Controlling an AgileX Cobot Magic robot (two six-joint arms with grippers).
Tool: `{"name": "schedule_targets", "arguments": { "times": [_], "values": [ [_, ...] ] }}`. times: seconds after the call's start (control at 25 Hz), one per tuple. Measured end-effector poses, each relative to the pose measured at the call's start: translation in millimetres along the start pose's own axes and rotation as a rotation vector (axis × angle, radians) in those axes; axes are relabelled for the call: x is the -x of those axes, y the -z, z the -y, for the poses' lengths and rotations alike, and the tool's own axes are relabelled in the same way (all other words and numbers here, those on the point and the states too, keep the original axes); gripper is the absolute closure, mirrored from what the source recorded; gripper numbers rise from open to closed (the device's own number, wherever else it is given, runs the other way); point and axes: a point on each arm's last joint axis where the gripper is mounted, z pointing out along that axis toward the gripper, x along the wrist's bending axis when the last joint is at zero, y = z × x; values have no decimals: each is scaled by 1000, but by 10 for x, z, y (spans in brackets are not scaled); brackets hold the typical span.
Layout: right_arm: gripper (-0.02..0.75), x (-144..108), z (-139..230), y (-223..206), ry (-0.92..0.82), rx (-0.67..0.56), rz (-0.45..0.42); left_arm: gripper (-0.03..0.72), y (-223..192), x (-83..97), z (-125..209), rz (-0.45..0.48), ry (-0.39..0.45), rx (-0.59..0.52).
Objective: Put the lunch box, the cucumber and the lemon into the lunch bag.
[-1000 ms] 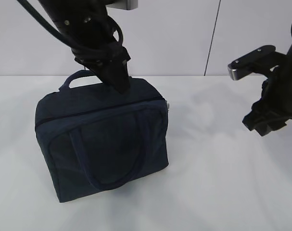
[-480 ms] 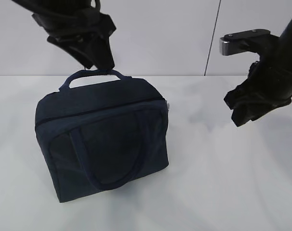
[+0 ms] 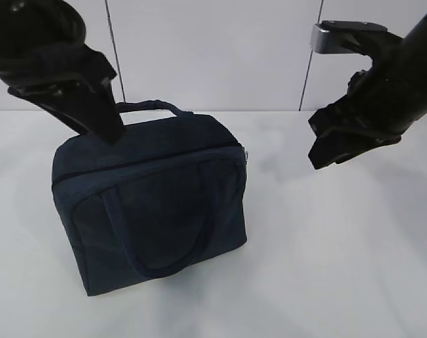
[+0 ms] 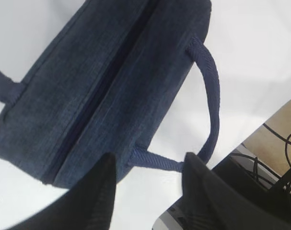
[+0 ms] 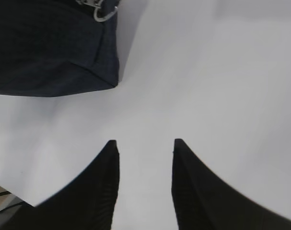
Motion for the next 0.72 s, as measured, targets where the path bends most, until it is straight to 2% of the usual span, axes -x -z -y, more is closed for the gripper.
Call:
{"name": "schedule_targets", "arguments": {
  "times": [0.24,0.48,0.72],
  "values": [
    [471,-5,-34,24,-50,41,-92,363,40,11,234,0,32,-19],
    [471,102,-137,114,-169,171,-233,363,-7,15,349,13,50,-48],
    [471,114,-188,134,-198,227,-251,363,-7,15,349,13,50,-48]
  ]
}}
